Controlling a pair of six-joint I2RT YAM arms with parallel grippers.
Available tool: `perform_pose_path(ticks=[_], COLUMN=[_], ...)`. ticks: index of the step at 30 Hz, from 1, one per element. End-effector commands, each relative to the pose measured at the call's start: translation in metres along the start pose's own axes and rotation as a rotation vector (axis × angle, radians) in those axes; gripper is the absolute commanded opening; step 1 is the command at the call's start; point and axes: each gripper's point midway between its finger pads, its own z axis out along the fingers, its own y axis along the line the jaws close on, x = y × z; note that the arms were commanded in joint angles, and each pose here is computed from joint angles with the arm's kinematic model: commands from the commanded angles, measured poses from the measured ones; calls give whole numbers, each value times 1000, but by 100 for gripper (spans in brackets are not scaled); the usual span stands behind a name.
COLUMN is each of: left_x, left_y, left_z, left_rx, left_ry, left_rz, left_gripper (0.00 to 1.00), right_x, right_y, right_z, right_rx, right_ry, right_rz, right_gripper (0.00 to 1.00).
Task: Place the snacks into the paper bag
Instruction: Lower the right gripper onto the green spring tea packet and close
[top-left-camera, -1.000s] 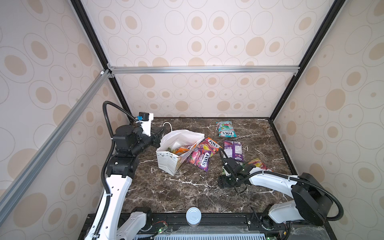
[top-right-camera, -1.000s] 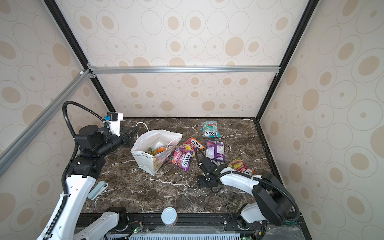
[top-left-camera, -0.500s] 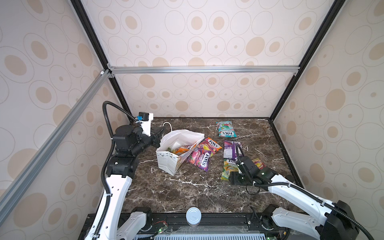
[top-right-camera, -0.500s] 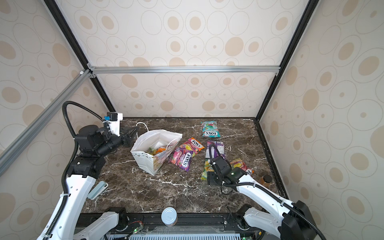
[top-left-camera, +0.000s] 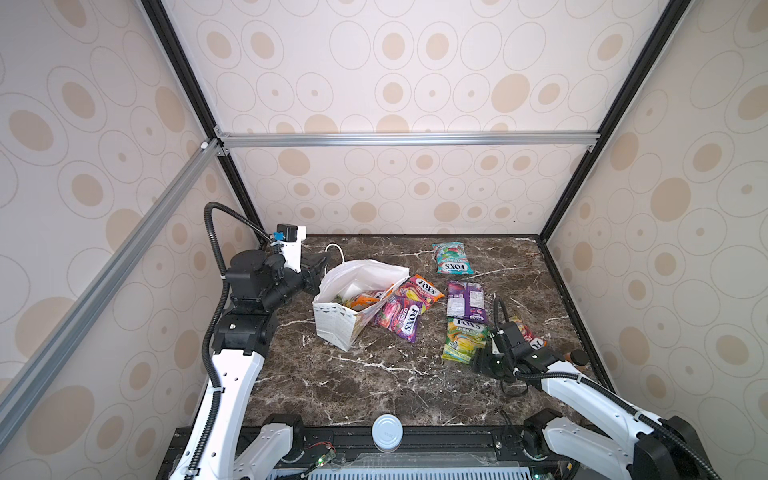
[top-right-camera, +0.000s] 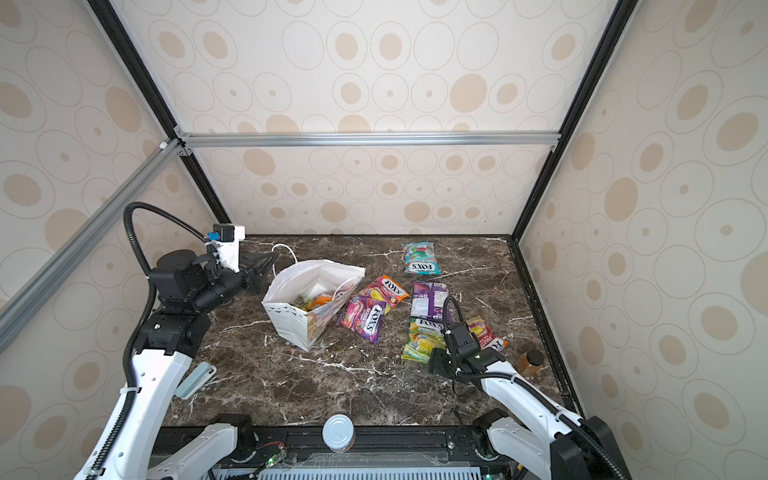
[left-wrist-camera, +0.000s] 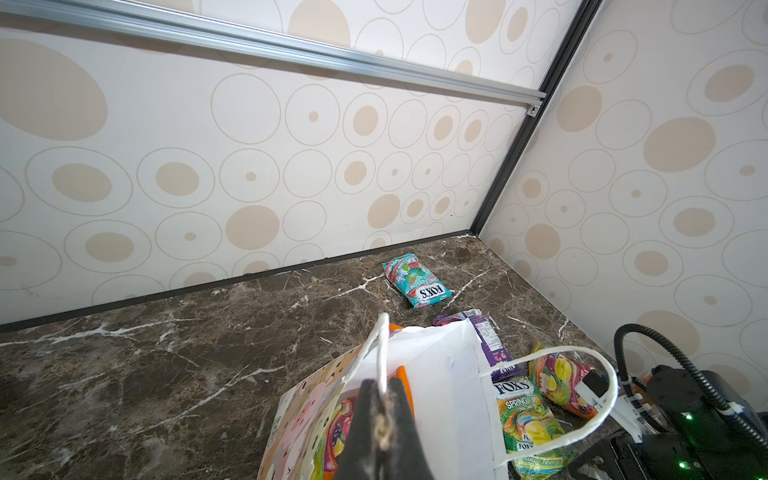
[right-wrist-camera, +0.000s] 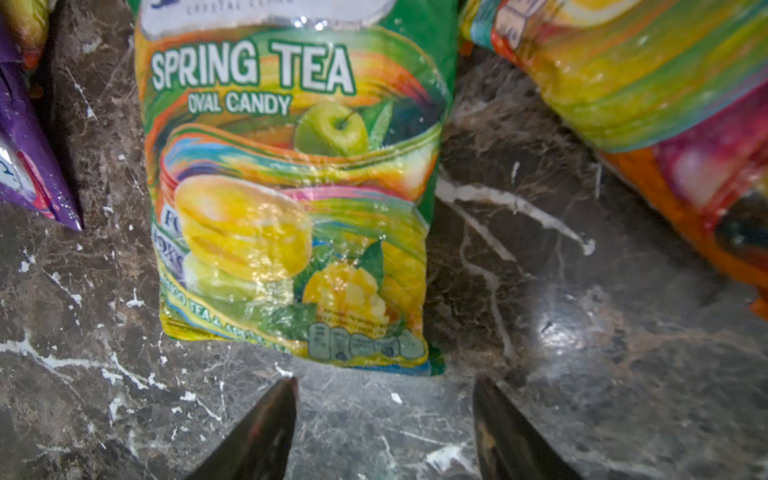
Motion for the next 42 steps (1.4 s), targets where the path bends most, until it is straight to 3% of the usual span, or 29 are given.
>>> perform_pose_path(ticks=[1,14,22,30,33,40,42], left_x=[-14,-15,-15,-15,-15,-15,-15], left_y=[-7,-8,-8,-8,-8,-8,-8], left_z=[-5,-5,-5,-6,-6,-6,-6], left_rx=[28,31,31,29,32,32,30], left_ry=[-46,-49,-49,-50,-50,-49,-50], left_rz=[20,19,18,20,21,22,22], left_gripper=[0,0,0,0,0,0,0], right_x=[-6,-14,-13,-8,-9,-11,-13], right_y=[5,5,3,0,1,2,4], right_z=[-1,2,13,22,23,20,18], right_rx=[-52,-120,-122,-112,-121,-127,-132], right_ry=[-46,-105,-80,-50,-55,-68,-73], right_rz=[37,93,113,130,136,140,139], right_gripper=[68,64,53,50,39,0,0])
